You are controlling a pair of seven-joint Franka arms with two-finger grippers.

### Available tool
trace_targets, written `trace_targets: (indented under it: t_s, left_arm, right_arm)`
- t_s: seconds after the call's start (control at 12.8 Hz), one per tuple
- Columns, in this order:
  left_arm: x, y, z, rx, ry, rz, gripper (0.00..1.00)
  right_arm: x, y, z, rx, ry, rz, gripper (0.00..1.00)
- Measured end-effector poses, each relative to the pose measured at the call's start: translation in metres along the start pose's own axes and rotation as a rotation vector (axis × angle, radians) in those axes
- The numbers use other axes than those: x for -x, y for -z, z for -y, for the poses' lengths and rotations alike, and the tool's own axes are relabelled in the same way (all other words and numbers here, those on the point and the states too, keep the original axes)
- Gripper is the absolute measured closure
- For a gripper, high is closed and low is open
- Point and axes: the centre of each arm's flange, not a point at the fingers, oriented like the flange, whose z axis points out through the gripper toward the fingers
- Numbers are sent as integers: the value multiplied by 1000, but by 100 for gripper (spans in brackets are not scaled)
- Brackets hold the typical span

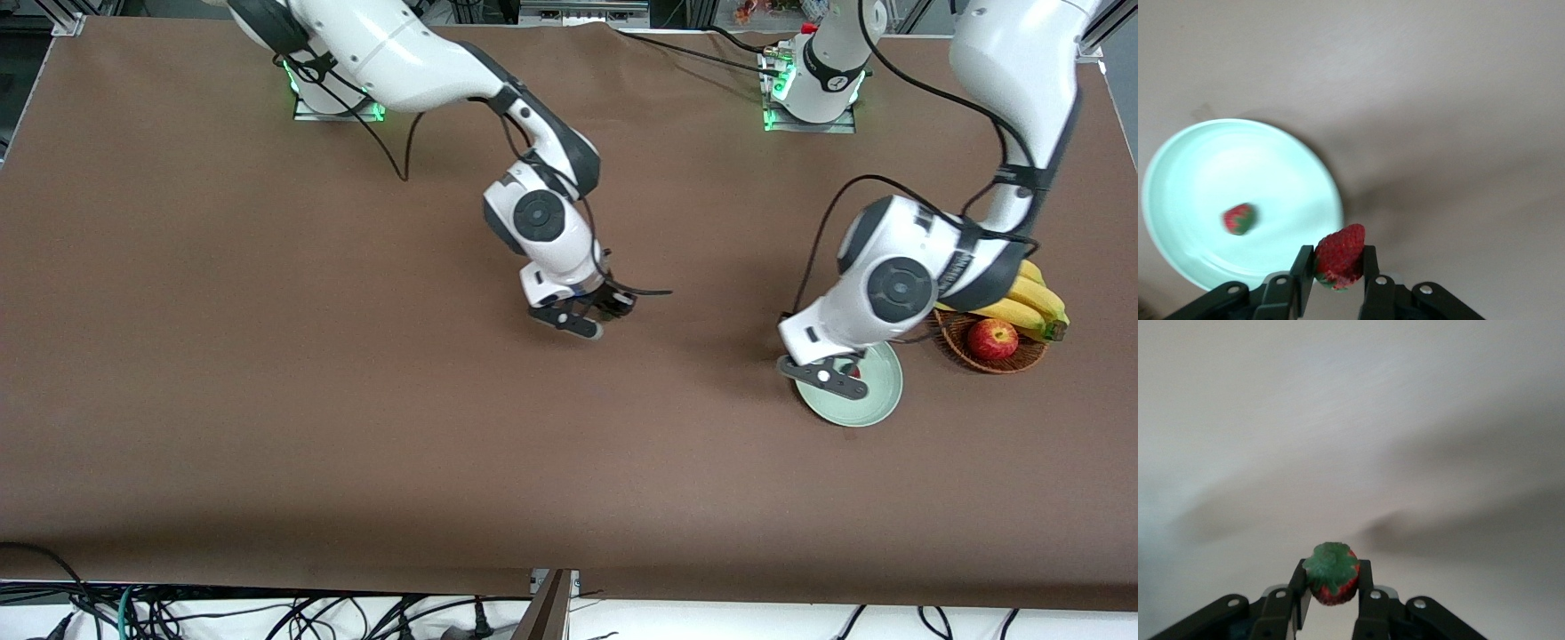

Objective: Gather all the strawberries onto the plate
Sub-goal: 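Place the strawberry on the plate with the left gripper while the right carries another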

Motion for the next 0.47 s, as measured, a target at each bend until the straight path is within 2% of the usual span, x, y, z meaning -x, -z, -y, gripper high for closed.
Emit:
trace_targets:
  t_s: [0.16, 0.31, 0.39, 0.47]
  left_arm:
    - [6, -15, 32, 20, -63, -8, 66]
    - [5, -43, 47, 51, -114, -37, 66]
    - [3, -57, 49, 66, -129, -49, 66]
    - [0, -67, 47, 77, -138, -57, 66]
  right_arm:
    - [17, -34, 1, -84, -13, -19, 68]
    - [27, -54, 0, -119, -20, -25, 68]
    - [28, -52, 4, -129, -21, -27, 62]
    - [27, -47, 9, -138, -13, -34, 52]
